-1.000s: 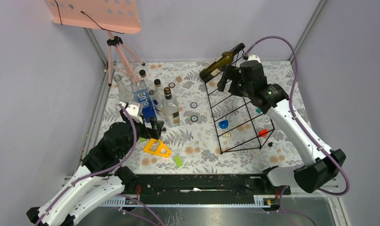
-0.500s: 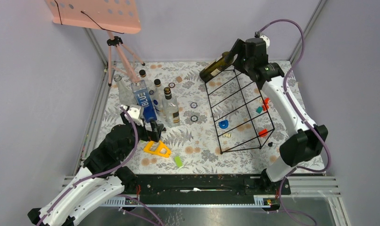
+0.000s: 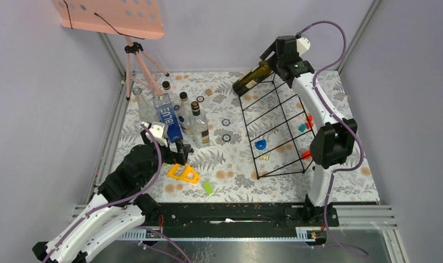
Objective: Take the wine bottle off the wine rack
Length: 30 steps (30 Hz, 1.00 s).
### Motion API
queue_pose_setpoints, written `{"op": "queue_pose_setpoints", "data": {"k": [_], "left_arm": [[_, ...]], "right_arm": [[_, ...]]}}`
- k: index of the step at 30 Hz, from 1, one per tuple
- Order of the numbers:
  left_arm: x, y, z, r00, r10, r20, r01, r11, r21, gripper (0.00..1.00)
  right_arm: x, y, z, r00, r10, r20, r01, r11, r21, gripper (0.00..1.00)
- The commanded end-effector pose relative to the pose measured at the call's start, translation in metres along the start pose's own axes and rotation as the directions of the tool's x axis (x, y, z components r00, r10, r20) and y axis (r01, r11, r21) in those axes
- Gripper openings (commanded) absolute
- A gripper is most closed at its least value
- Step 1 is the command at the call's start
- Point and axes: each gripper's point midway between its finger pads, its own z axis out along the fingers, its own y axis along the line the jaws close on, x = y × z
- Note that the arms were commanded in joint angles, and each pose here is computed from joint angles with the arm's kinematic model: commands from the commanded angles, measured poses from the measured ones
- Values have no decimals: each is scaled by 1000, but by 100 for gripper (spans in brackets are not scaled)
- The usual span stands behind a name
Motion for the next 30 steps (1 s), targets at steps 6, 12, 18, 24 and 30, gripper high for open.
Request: {"op": "queue_pose_setpoints", "data": {"k": [6,12,18,24,30], "left_arm": [[-8,3,-1,999,-8,42,8,1000,-17,99],[-9,4,-1,999,-6,45,7,1000,-20,99],[-8,3,-1,999,-5,42,6,1000,-18,99],[-8,4,-1,999,-5,41,6,1000,-19,99],[-7,4,0,999,-4,38,5,1000,-22,99]], "right_arm": [[-27,4,28,991,57,124,-68,994,89,85],[-24,-1,47,991,31,128,-49,989,140,84],[-21,-10,56,990,14,142,-40,983,180,84],[-18,-11,69,990,7,141,-32,983,181,84],[-17,-14,83,988,6,153,-34,983,182,84]]}}
